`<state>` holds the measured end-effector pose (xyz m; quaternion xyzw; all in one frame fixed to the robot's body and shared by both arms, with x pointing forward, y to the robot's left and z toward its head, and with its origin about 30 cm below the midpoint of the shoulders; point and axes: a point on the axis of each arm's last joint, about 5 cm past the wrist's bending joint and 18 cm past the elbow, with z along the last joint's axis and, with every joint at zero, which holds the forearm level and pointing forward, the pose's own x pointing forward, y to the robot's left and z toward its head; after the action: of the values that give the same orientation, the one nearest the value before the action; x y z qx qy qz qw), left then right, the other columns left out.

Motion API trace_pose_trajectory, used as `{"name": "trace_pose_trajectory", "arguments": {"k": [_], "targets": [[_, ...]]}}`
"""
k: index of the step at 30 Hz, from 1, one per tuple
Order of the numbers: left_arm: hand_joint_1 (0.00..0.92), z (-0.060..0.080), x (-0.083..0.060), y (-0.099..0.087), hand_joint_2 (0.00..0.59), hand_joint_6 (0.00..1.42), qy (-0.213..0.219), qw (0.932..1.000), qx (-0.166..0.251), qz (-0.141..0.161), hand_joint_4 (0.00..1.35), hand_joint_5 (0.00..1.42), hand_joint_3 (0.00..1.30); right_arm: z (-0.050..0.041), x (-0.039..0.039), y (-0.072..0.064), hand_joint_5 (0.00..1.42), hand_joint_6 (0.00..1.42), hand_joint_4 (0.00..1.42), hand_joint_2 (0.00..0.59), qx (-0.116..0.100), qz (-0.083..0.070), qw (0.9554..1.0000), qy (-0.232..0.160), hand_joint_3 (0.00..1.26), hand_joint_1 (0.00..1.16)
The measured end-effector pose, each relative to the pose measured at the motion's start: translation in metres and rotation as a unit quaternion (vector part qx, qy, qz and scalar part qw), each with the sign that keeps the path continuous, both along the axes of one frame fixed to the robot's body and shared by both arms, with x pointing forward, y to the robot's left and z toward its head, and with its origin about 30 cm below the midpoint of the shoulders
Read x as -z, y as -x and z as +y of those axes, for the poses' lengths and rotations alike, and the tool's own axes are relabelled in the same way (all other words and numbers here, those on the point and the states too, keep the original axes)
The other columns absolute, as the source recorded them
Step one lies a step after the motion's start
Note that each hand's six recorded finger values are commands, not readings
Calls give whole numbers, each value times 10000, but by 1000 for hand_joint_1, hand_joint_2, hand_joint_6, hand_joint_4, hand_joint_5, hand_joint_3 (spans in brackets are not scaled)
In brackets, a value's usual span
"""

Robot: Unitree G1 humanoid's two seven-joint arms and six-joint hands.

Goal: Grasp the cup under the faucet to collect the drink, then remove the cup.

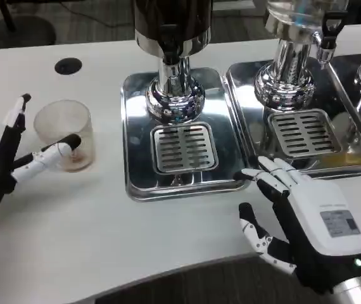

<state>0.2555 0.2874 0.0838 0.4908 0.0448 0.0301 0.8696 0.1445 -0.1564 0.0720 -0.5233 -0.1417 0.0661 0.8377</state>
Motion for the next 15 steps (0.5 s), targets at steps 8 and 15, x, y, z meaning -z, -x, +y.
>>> {"name": "trace_pose_trajectory", "arguments": {"k": [8,15], "targets": [[77,-14,-10,-47,37,327,-276,9993,17,260,10,180,0,6,11,25,148,266,151,508,-1,37,10000,-34,334,450],[83,-33,-48,-110,38,327,-373,9988,-15,309,10,180,0,6,28,70,155,275,151,508,22,105,9999,-55,334,449]]}}
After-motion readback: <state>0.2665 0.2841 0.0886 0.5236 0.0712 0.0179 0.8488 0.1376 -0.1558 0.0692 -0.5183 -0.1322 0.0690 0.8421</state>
